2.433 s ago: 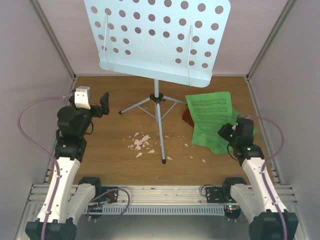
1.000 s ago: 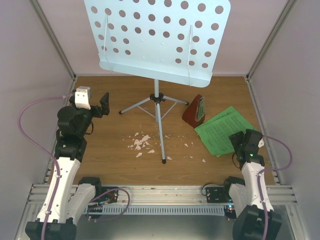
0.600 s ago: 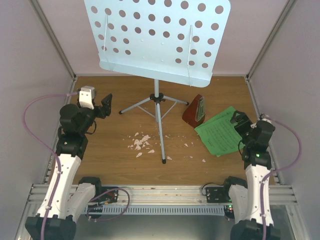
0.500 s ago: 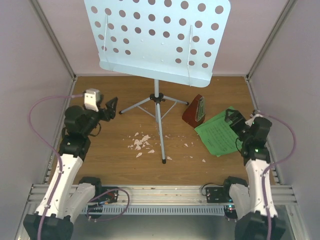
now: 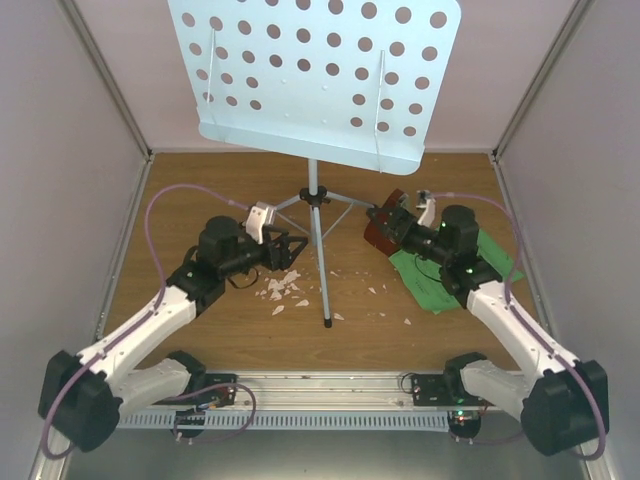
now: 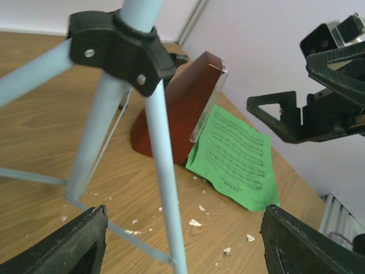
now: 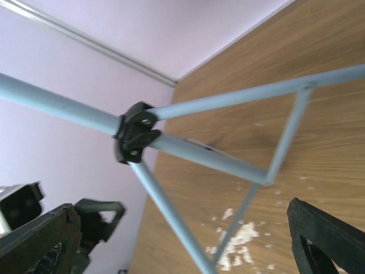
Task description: Pack up the instrument practice props
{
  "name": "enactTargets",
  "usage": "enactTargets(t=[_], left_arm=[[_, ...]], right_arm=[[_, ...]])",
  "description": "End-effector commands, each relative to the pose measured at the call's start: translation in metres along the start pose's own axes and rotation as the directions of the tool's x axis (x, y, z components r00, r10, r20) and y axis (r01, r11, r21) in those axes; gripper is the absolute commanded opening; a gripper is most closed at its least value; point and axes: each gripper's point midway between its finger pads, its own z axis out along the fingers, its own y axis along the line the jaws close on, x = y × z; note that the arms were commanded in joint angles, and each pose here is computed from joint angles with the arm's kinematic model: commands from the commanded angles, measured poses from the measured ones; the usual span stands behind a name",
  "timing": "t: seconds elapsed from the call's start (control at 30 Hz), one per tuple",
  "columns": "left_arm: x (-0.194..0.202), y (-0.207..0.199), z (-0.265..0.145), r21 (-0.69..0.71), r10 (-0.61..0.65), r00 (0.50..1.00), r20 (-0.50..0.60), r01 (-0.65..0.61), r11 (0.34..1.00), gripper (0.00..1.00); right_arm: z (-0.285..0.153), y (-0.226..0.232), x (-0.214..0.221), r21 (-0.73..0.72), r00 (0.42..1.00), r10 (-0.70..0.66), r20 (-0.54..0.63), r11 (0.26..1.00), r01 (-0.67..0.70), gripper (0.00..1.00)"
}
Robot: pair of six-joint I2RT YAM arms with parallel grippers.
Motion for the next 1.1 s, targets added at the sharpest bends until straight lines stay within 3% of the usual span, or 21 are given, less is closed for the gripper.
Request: enactTargets(t=[0.0,0.13,0.3,0.5,1.07], left_arm=[[-0.020,-0.026,0.016,0.122,0.074,0.997,-0.021,-0.071,0.990,0.75],[-0.036,-0.031,0.018,0.117,0.140,0.990,-0.015,-0.137,0.984,0.79],[-0.058,-0.022,0.009,0.010,0.239,0.969,0.056,-0.240,0.971,0.81],[-0.059,-0.009,0.005,-0.075,0.318,0.947,0.038,-0.315,0.946,0.82],[-0.056,-0.006,0.003,-0.096,0.337,0.941,0.031,-0.332,0.938,0.83]], right_arm=[[0.019,0.048,-0.006,-0.147,0.999,0.053,0.000,0.988,-0.053,0.98],[0.040,0.055,0.003,-0.184,0.994,0.104,-0.038,0.977,-0.109,0.97],[0.065,0.059,0.011,-0.186,0.990,0.114,-0.085,0.974,-0.128,0.93],[0.086,0.058,0.009,-0.180,0.988,0.123,-0.097,0.974,-0.139,0.87],[0.122,0.055,0.009,-0.196,0.983,0.136,-0.127,0.968,-0.159,0.63]])
